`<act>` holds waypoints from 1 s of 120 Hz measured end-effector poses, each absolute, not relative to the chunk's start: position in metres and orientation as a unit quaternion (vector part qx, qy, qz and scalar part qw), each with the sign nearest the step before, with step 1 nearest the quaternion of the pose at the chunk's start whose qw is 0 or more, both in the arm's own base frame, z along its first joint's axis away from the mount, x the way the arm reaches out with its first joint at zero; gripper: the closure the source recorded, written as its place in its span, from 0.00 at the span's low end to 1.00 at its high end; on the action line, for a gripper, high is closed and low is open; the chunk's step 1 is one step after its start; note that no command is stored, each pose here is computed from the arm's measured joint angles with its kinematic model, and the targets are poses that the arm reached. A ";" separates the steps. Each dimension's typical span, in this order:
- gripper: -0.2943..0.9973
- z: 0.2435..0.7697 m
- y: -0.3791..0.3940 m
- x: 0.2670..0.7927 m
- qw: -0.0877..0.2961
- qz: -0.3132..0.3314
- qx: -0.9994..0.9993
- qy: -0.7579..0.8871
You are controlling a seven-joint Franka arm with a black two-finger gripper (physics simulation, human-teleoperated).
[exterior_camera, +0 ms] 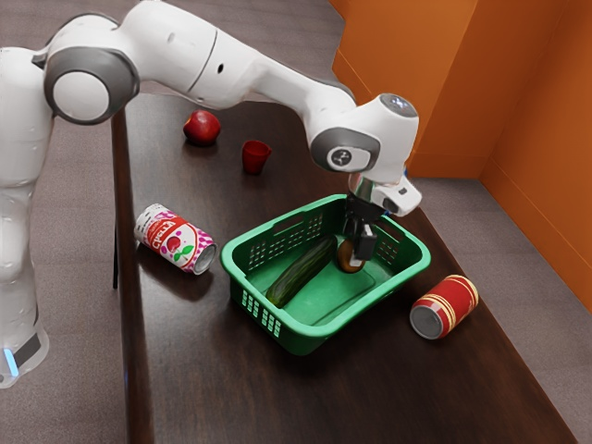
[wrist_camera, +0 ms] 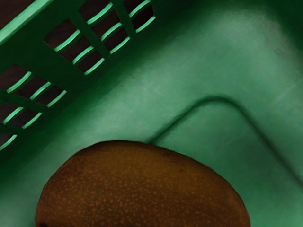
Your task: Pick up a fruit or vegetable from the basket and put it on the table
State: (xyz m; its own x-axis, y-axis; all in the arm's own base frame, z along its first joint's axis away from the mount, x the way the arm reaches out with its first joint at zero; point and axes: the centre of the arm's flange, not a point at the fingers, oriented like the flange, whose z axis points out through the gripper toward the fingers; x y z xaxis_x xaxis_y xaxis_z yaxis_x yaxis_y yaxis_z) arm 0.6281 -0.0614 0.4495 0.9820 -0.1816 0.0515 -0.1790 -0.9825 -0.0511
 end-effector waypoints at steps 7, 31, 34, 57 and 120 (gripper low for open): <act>0.23 0.445 -0.061 0.629 0.022 -0.025 -0.995 0.090; 0.23 0.431 -0.059 0.632 0.020 -0.015 -0.996 0.086; 0.23 0.430 -0.059 0.632 0.020 -0.014 -0.996 0.085; 0.23 0.425 -0.058 0.633 0.018 -0.011 -0.996 0.082; 0.55 0.426 -0.050 0.637 0.017 -0.013 -0.999 0.050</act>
State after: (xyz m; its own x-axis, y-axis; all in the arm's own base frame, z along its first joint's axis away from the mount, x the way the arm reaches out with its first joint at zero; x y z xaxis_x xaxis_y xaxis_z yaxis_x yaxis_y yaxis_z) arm 0.6366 -0.0497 0.4260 0.9948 -0.0994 0.0241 -0.0985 -0.9945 -0.0346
